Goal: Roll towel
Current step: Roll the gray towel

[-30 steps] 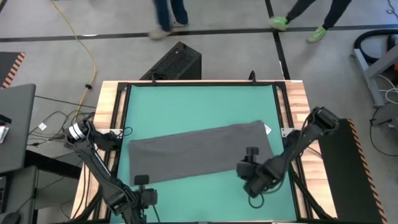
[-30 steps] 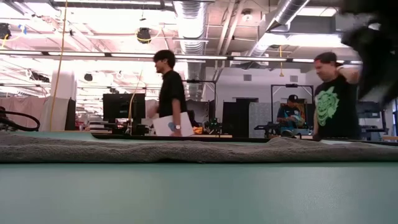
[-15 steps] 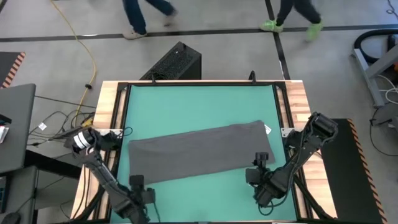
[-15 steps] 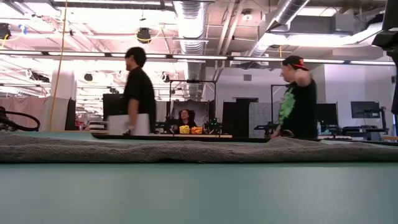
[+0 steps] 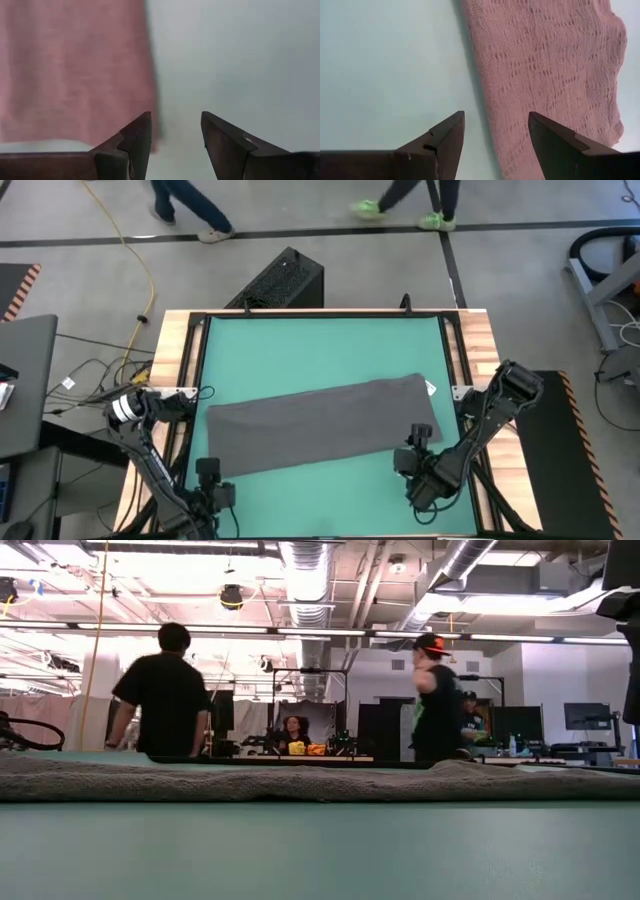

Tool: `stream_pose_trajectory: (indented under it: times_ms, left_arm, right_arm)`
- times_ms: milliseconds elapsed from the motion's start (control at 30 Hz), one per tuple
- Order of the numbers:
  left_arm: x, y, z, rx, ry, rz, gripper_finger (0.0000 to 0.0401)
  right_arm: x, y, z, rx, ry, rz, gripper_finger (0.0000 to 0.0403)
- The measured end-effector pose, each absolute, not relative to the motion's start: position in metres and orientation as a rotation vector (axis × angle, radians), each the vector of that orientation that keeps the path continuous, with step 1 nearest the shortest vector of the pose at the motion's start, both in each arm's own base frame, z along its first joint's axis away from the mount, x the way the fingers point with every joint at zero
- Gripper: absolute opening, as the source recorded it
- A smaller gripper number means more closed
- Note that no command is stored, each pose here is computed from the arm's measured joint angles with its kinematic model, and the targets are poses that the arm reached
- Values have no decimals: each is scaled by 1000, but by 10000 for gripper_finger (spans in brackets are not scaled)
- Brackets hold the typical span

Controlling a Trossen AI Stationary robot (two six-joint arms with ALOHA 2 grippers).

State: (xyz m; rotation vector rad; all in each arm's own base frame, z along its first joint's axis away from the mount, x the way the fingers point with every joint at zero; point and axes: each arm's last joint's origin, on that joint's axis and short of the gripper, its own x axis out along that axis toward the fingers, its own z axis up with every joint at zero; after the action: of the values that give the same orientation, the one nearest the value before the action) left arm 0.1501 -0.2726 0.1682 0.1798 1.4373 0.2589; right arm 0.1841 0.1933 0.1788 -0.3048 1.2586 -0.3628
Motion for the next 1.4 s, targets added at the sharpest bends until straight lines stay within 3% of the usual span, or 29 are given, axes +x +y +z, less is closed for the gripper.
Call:
stream_pose_trajectory:
  times_ms: [400, 900, 1033, 1200, 1400]
  left_arm:
    - [146, -254, 138, 149, 1505, 288, 162]
    - [150, -261, 156, 92, 1506, 352, 162]
    - [148, -261, 165, 61, 1382, 494, 162]
    - [142, -251, 188, -257, 1180, 812, 162]
    - [134, -236, 218, -754, 990, 928, 162]
  right_arm:
    - [184, 194, 179, -263, 1248, -391, 244]
    - [184, 194, 179, -219, 1237, -417, 244]
    - [184, 194, 179, -197, 1227, -431, 244]
    - [189, 194, 179, -123, 1179, -470, 244]
    - [197, 189, 178, -87, 1170, -484, 244]
